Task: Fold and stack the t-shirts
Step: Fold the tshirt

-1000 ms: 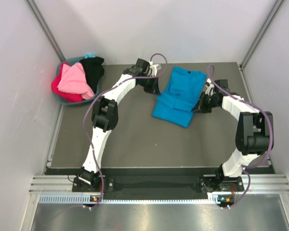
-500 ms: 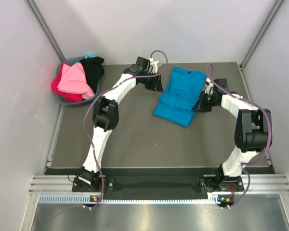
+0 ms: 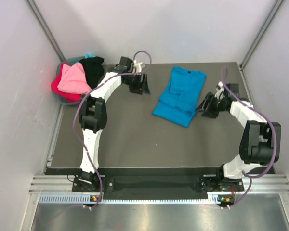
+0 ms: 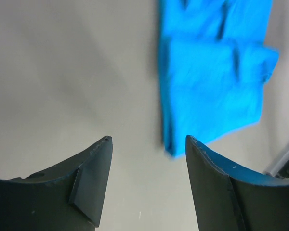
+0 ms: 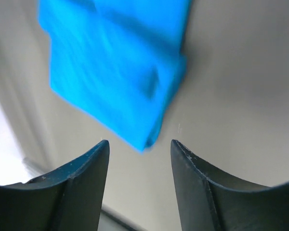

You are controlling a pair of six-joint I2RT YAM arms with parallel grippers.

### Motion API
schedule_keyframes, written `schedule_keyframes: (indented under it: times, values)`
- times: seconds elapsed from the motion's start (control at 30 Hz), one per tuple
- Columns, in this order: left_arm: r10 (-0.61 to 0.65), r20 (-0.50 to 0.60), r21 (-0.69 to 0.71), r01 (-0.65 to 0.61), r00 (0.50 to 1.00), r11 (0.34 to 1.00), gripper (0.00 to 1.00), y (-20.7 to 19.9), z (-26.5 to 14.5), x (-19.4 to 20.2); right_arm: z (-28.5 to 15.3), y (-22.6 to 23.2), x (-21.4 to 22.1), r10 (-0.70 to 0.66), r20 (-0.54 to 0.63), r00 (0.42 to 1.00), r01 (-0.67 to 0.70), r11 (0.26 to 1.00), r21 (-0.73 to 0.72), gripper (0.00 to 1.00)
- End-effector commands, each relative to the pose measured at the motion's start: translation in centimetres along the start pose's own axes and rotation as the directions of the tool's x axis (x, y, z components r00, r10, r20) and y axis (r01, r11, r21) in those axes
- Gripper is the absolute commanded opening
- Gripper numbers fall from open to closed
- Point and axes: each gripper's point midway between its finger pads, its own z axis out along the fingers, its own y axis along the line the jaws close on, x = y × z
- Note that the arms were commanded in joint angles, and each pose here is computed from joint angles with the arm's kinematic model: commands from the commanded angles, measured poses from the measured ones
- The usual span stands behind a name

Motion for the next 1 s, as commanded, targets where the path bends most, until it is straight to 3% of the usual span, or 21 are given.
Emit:
schedule_keyframes:
  times: [0.0,0.27,0.97]
  values:
    - [-0.150,-0.127,0.070,0.160,0.980,0.985,0.66,0.4,-1.2,4.4,1.0,0.5,5.9,0.145,-0.162,0.976,-0.154,0.987,-0.043,0.54]
    - [-0.255,-0.209,0.144,0.288,0.944,0.947,0.67,0.2,0.6,7.0,2.9,-0.7,10.1,0.244,-0.273,0.931,-0.251,0.968,0.007,0.57]
    - [-0.299,-0.341,0.193,0.378,0.891,0.906,0.62,-2.4,5.5,10.6,6.7,-0.4,7.7,0.248,-0.243,0.938,-0.250,0.968,0.022,0.49]
